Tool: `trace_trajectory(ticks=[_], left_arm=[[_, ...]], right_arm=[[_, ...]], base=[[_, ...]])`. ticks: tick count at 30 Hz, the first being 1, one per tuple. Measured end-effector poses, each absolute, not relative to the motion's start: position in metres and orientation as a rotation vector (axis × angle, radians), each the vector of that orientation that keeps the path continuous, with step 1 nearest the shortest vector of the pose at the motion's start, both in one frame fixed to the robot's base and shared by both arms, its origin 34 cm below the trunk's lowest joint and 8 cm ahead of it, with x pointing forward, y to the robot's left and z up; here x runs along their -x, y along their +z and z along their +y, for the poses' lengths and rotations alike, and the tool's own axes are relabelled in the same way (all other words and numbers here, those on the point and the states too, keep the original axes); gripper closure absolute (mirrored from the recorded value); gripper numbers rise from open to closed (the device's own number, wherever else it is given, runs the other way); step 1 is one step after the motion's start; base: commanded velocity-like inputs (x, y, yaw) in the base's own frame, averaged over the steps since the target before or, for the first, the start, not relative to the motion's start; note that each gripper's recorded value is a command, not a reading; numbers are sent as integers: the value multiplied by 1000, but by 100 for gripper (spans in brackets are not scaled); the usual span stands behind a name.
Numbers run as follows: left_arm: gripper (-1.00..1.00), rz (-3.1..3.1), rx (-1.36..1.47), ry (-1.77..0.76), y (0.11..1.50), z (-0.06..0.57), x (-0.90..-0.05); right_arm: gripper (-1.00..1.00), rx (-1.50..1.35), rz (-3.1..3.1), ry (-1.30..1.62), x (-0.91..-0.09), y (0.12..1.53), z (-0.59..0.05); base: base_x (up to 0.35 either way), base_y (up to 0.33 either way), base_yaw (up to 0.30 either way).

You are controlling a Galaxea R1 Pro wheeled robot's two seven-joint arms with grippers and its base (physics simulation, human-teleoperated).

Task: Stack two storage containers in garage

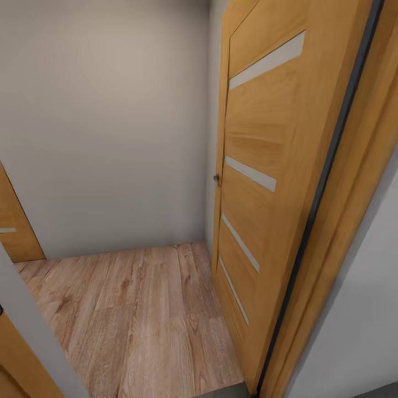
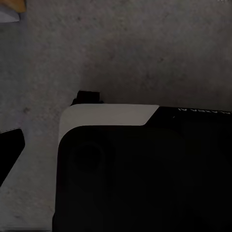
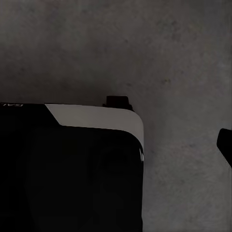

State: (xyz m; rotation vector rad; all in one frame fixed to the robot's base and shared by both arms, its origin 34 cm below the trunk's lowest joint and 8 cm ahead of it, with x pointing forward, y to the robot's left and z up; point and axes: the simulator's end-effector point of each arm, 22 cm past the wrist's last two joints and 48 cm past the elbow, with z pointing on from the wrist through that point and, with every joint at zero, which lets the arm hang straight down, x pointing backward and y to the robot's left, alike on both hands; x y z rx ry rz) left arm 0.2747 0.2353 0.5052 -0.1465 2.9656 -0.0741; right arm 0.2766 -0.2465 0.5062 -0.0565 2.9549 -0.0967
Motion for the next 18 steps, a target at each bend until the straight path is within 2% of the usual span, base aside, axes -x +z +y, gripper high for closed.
trace_trajectory(ticks=[3,6,18], left_arm=[[-100,2966,146,-74,505,235,-275],[-100,2965,145,-75,505,235,-275],[-100,2965,144,-75,505,235,-275]], right_arm=[[-100,57,2955,-97,-277,506,-246],[-100,56,2954,-97,-277,506,-247],[-100,56,2954,-98,-276,506,-247]], base=[[2,0,262],[140,0,108],[302,0,11]])
